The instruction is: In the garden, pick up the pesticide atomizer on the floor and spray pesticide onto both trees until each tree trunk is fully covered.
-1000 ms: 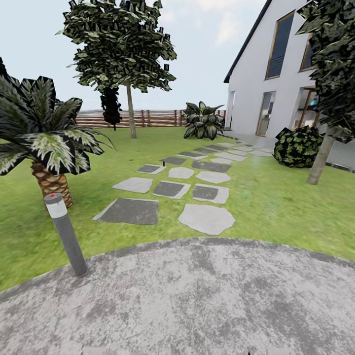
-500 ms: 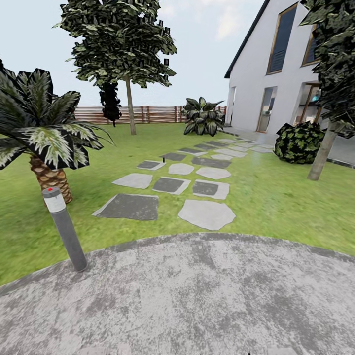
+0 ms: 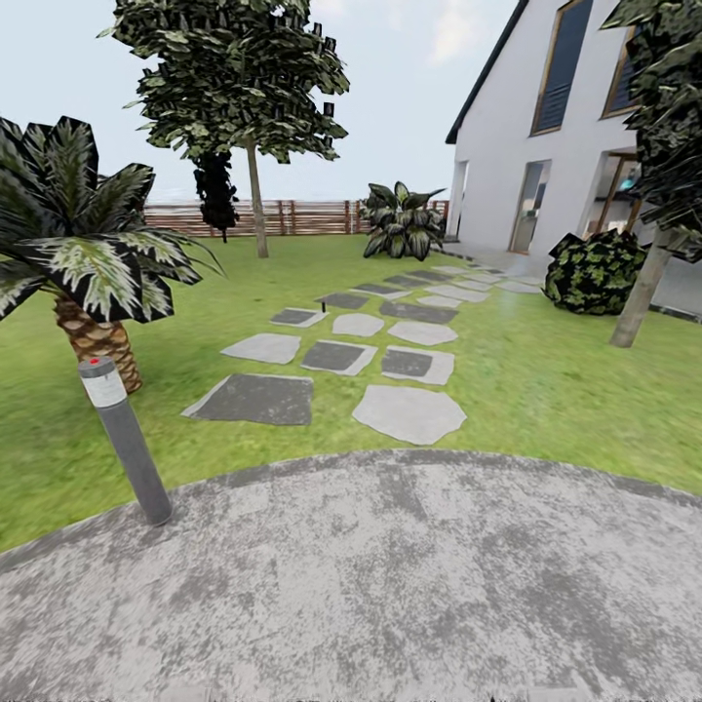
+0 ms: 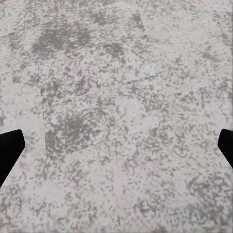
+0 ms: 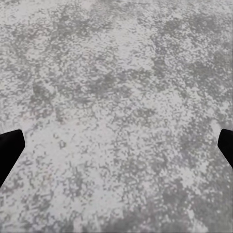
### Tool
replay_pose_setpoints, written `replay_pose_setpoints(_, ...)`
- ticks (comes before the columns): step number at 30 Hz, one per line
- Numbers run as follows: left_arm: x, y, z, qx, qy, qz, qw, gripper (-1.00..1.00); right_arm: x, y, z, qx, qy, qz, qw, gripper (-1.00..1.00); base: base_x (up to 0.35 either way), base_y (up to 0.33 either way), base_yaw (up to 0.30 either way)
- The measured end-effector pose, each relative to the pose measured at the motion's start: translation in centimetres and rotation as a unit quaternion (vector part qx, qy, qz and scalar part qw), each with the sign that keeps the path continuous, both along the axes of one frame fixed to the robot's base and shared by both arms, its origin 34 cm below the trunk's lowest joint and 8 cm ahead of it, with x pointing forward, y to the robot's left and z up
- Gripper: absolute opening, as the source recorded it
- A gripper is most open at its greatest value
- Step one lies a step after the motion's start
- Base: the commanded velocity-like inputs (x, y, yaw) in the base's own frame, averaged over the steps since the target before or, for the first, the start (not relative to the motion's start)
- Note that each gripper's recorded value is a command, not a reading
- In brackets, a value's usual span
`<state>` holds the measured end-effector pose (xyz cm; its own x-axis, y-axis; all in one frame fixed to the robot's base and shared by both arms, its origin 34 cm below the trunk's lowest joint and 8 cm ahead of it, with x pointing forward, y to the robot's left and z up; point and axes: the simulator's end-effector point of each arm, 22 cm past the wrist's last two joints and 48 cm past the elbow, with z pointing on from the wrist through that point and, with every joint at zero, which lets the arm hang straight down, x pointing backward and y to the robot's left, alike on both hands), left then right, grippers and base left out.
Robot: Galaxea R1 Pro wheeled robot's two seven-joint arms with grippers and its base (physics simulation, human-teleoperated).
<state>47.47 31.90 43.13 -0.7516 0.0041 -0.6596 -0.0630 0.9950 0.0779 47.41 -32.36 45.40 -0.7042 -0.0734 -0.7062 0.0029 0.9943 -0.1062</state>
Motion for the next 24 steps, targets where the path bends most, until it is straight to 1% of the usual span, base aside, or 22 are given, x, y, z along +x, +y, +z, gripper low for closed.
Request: replay_pose_setpoints(24, -1.9, 0.0, -6.1, 0.000, 0.019, 0.000, 0.9998, 1.00, -1.8, 0.0, -6.1, 0.000, 0.019, 0.001, 0.9998, 1.00, 0.000, 0.000, 0.000)
